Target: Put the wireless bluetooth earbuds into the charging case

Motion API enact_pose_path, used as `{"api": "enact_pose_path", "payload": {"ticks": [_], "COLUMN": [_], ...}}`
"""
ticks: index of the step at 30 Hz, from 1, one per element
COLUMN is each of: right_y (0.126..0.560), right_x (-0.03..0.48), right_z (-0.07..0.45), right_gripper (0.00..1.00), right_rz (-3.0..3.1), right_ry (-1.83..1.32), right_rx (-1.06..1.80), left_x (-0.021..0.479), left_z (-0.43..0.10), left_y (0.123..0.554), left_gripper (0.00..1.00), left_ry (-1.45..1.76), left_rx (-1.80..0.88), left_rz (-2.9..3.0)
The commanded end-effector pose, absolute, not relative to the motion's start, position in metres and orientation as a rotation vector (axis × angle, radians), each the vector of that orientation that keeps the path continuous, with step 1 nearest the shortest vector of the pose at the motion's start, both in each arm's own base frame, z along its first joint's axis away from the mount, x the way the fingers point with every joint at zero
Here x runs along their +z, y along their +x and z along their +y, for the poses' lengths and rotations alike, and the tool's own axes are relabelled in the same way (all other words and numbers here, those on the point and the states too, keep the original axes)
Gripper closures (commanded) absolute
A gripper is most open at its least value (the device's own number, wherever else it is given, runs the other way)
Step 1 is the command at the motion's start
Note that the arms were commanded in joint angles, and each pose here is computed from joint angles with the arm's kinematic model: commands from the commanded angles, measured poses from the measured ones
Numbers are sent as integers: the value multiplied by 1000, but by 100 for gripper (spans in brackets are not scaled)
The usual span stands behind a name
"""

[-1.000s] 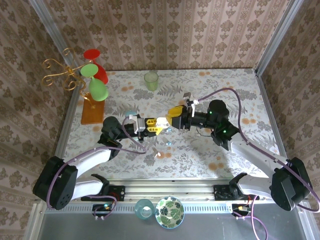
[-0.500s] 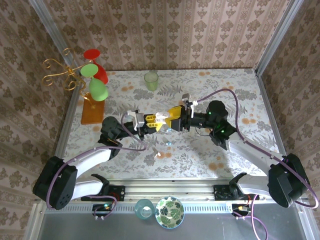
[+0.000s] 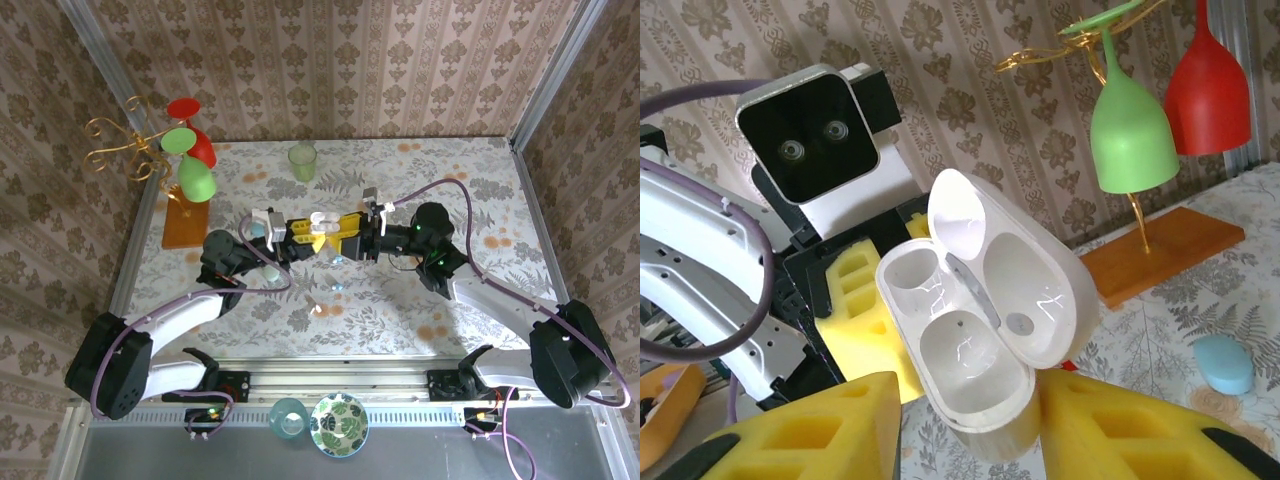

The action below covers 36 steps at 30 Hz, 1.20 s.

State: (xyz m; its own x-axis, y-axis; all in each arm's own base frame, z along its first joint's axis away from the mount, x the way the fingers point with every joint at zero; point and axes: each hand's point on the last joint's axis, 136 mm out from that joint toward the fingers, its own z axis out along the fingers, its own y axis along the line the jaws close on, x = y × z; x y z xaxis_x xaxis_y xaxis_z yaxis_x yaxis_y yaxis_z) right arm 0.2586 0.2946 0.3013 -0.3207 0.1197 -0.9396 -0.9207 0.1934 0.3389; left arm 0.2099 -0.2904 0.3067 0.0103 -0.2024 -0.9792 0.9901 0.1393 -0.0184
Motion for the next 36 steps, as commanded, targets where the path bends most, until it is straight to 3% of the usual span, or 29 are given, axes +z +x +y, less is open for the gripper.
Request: {"api": "enact_pose_path", "payload": {"ticks": [1, 8, 16, 20, 25, 28, 36], "right_y": [250, 243, 241, 238, 231, 228, 226], "right_x": [311, 313, 322, 327, 325, 323, 322], "right_z": [297, 295, 292, 293, 295, 294, 291], "right_gripper": [64, 81, 73, 73, 80, 86, 91], "right_rz": [1407, 1385, 1354, 1326, 1318, 1318, 1338], "right_ry": [-854, -873, -870, -880, -913, -921, -925], "right_rx": [1345, 1341, 1314, 1328, 1342, 1337, 1304], "left_x": [329, 330, 329, 325, 324, 324, 324], "left_z": [-294, -296, -298, -297, -297, -296, -295], "left_y": [205, 203, 196, 192, 188, 187, 190], "left_gripper": [100, 100, 100, 100, 99, 86, 71], "left_ry": [945, 951, 967, 983, 1000, 1006, 992], "left_rx": [-1287, -1324, -1393, -1403, -1413, -1403, -1383], "left_rz": [1111, 1125, 1158, 1166, 1177, 1175, 1188]}}
